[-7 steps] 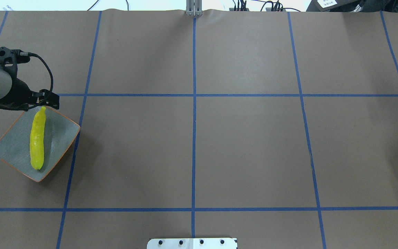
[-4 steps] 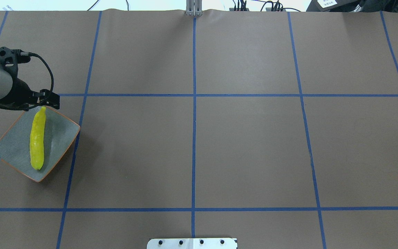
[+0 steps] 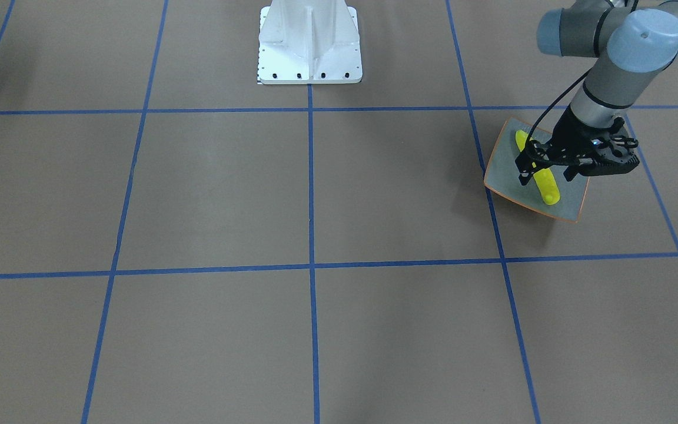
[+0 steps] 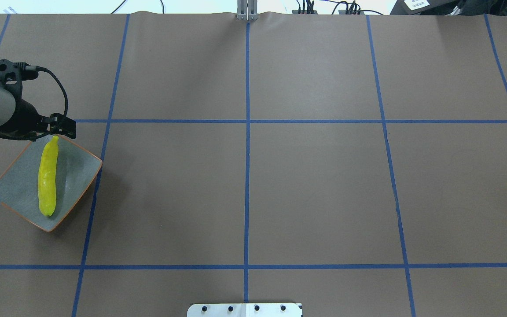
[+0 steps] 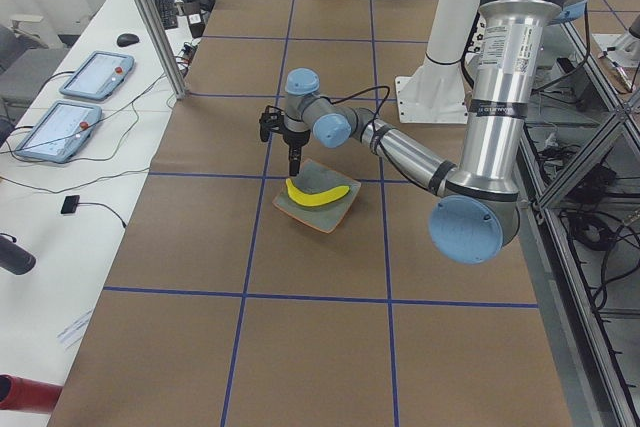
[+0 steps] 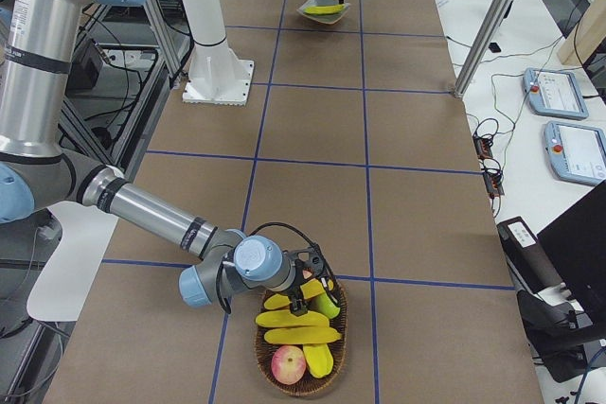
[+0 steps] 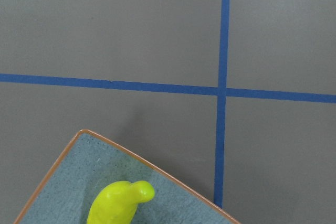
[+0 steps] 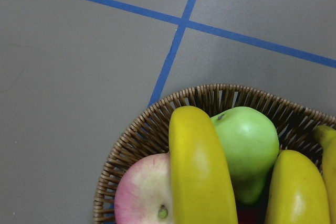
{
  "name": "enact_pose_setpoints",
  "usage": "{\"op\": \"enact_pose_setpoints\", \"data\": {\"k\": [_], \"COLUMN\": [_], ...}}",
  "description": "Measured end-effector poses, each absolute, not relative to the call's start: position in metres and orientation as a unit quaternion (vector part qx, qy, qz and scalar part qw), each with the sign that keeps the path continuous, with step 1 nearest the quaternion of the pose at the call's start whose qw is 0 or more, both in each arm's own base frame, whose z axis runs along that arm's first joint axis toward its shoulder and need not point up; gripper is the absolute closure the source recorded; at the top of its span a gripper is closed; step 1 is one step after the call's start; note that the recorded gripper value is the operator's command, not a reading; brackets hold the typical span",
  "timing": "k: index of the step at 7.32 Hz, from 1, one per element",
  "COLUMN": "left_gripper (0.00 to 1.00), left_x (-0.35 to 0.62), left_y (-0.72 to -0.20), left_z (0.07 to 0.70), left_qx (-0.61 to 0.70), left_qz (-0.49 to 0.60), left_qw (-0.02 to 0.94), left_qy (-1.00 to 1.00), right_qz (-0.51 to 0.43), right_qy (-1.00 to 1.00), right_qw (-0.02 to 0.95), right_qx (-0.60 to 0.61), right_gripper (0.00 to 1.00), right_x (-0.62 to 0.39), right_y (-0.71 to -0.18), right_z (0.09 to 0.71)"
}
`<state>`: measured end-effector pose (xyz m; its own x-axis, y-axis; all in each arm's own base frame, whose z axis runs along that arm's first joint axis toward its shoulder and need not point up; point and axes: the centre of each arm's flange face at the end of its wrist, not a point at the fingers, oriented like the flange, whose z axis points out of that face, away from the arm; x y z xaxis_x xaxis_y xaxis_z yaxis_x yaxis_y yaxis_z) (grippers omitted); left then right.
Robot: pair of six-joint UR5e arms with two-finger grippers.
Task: Transfer all bananas from basket to plate
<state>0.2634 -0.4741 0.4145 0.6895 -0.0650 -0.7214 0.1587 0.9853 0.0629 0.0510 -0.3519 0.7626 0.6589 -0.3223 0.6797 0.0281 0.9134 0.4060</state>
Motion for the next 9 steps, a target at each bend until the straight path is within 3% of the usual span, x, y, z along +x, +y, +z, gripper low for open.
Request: {"op": "enact_pose_setpoints", "data": {"k": [1, 2, 9], "left_gripper": [0.00, 0.00, 0.00], "left_x": [0.263, 0.263, 0.263], "left_y": [-0.474, -0.474, -0.473], "left_z": [0.415, 0.415, 0.411], "left_qx": [0.060, 0.060, 0.059], "left_qz": [-0.061, -0.062, -0.068], "left_qw": [0.917, 0.917, 0.915], "left_qy": [0.389, 0.389, 0.393], "right_qz": [-0.098, -0.098, -0.092], "right_qy": [-0.401, -0.401, -0.454], "right_qw": [0.893, 0.893, 0.864], "right_qx": [0.182, 0.180, 0.198], "right_gripper": [0.64, 1.00, 1.00], "right_x": [0.051, 0.051, 0.062], "right_y": [-0.354, -0.356, -0.361], "right_z": [0.766, 0.770, 0.746]}}
